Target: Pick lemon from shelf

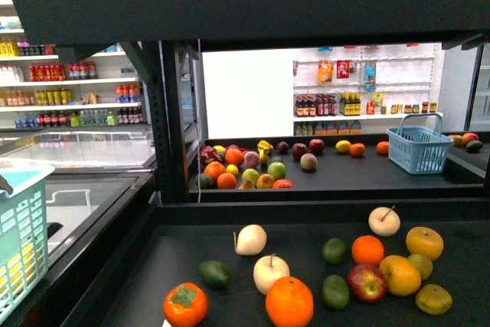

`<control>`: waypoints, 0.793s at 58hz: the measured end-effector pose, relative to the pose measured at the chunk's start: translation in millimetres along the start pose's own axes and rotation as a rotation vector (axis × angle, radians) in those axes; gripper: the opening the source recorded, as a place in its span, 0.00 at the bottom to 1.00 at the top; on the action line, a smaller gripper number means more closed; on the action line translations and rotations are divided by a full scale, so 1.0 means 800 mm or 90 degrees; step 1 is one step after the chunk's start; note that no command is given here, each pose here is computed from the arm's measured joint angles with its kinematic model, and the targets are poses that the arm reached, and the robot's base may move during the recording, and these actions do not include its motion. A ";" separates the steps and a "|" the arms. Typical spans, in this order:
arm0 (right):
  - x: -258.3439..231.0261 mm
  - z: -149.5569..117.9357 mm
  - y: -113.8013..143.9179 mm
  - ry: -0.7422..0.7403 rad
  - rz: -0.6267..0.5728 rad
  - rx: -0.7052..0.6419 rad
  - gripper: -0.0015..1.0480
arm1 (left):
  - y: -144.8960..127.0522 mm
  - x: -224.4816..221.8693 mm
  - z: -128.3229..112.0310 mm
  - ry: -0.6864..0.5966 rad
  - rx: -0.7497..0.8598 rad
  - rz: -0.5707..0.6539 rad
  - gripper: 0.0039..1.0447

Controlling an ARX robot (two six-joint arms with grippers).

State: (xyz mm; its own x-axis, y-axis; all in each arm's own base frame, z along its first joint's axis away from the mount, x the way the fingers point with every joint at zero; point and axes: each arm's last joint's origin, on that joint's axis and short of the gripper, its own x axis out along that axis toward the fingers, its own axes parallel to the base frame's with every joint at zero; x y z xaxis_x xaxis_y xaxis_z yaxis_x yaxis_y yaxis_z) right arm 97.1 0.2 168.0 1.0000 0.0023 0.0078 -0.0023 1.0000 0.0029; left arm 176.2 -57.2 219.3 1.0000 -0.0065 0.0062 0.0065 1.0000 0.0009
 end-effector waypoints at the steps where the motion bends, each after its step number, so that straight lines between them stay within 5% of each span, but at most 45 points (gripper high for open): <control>1: 0.000 0.000 0.000 0.000 0.000 0.000 0.93 | 0.002 -0.004 -0.005 0.001 0.000 0.000 0.69; 23: 0.000 0.000 0.000 0.000 0.000 0.000 0.93 | 0.043 -0.044 -0.045 0.008 0.001 -0.003 0.02; 46: 0.000 0.000 0.000 0.000 0.000 0.000 0.93 | 0.070 -0.065 -0.062 0.001 -0.001 0.005 0.02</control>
State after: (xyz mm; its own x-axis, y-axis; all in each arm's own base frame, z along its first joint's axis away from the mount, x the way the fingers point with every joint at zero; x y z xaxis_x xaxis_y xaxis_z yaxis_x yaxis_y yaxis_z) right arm 97.1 0.2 168.2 1.0000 0.0027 0.0082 -0.0027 1.0000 0.0029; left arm 125.0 -0.8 169.4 1.0000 0.0019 0.0048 -0.0019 1.0000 -0.0002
